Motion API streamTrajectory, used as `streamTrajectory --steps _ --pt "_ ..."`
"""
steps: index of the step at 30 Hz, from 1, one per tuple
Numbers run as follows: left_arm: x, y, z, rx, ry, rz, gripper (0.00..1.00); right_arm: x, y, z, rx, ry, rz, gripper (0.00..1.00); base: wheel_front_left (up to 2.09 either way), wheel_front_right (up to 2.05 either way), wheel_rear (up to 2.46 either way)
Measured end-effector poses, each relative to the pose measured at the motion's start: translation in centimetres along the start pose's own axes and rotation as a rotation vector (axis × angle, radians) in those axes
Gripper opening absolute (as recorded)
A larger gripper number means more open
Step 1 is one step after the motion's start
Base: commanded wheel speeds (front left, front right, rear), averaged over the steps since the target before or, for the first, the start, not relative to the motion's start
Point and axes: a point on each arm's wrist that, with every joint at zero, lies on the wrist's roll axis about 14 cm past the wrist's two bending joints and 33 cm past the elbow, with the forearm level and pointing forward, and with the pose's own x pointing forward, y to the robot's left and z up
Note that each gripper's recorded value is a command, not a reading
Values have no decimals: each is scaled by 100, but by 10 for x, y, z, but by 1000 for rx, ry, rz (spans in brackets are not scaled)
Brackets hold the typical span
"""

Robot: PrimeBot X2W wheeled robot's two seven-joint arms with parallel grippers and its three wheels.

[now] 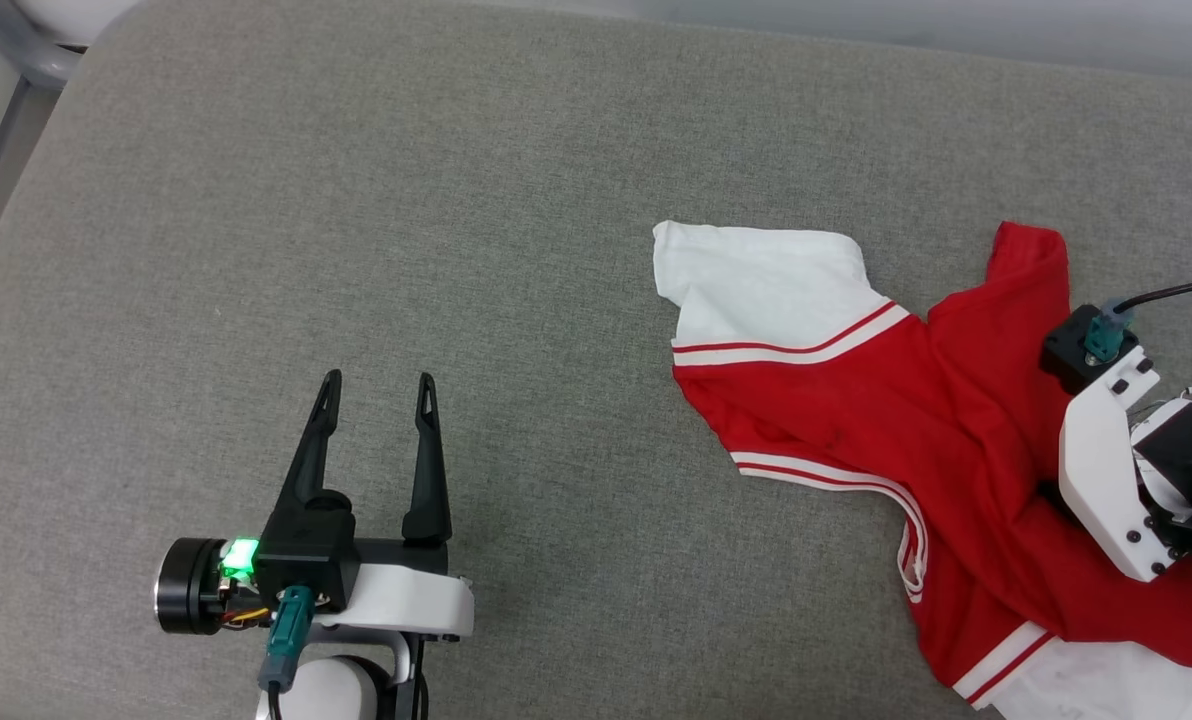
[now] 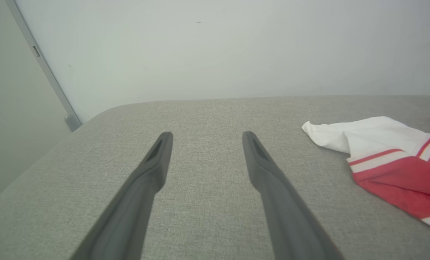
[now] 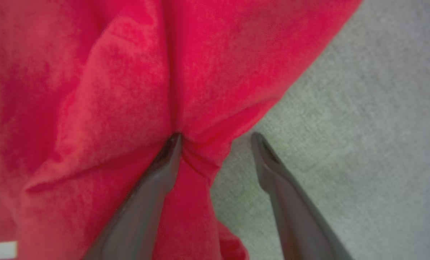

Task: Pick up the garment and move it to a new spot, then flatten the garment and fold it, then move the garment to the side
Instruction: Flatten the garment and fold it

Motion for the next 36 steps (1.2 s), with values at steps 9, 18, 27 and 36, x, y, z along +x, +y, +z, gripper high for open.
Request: streamTrajectory --steps 9,18,27,36 --pt "2 -4 -1 -5 2 -9 100 3 2 1 22 -66 23 0 0 0 0" --pt "-6 -7 13 -17 -35 -21 100 -47 -6 52 -8 -397 -34 0 0 0 0" --pt "-14 -8 20 -18 -52 -29 100 -114 -32 95 -23 -634 -141 0 0 0 0" --pt "-10 -4 12 -10 -29 -18 100 -134 -62 149 -52 -722 -228 0 0 0 0"
